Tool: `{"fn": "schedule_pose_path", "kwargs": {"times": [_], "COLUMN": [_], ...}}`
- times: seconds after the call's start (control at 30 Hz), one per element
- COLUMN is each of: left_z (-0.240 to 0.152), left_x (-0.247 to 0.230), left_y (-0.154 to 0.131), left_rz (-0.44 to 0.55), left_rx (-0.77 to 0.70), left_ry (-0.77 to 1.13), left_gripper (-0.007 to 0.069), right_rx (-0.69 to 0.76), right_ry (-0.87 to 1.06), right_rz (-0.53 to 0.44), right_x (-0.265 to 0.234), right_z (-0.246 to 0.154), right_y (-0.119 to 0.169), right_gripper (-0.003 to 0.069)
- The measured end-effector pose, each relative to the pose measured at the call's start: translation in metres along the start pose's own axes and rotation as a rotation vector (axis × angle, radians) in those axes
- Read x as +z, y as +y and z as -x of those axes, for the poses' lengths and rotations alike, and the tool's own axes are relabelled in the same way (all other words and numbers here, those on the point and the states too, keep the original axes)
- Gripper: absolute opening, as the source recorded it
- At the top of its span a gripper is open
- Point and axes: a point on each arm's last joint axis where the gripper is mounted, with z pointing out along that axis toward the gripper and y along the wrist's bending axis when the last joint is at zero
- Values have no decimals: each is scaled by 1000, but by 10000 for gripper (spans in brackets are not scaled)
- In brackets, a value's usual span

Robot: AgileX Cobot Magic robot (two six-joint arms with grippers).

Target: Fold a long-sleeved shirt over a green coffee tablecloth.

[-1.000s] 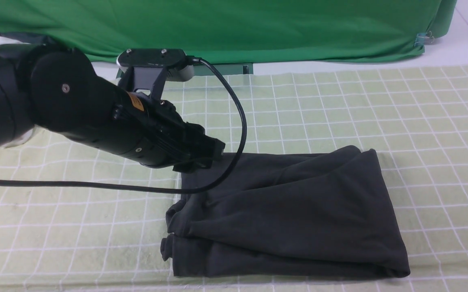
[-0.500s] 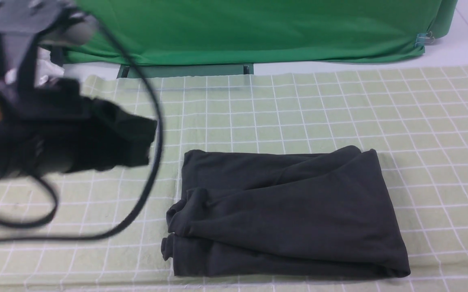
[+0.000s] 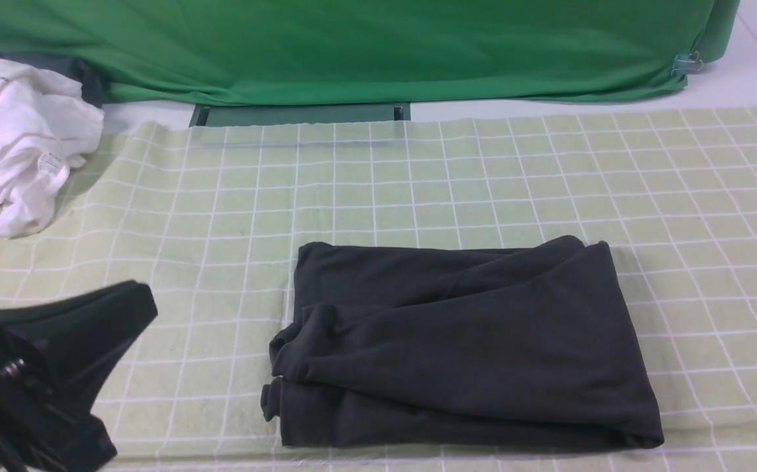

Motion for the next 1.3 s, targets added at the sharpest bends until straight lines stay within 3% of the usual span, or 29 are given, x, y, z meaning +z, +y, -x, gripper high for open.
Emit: {"fn": "schedule_pose_path", "kwargs": {"times": [0.2,0.37,0.67,0.93,1.3], "left_z": [-16,-18,-62,-83,-96], "left_x": [3,2,-17,-32,-32], "left_y": [8,12,28,43,47], "left_rz": [52,91,189,409,469], "left_rx": [180,221,188,186,144], "left_ry": [45,10,-116,-279,-149], "left_gripper": [14,14,15,16,16], "right_rx": [0,0,0,0,0], "right_ry": [0,0,0,0,0], "right_rz": [0,0,0,0,0], "right_x": [0,0,0,0,0], "right_z": [0,0,0,0,0], "right_y": [0,0,0,0,0], "right_gripper": [200,213,230,237,237]}}
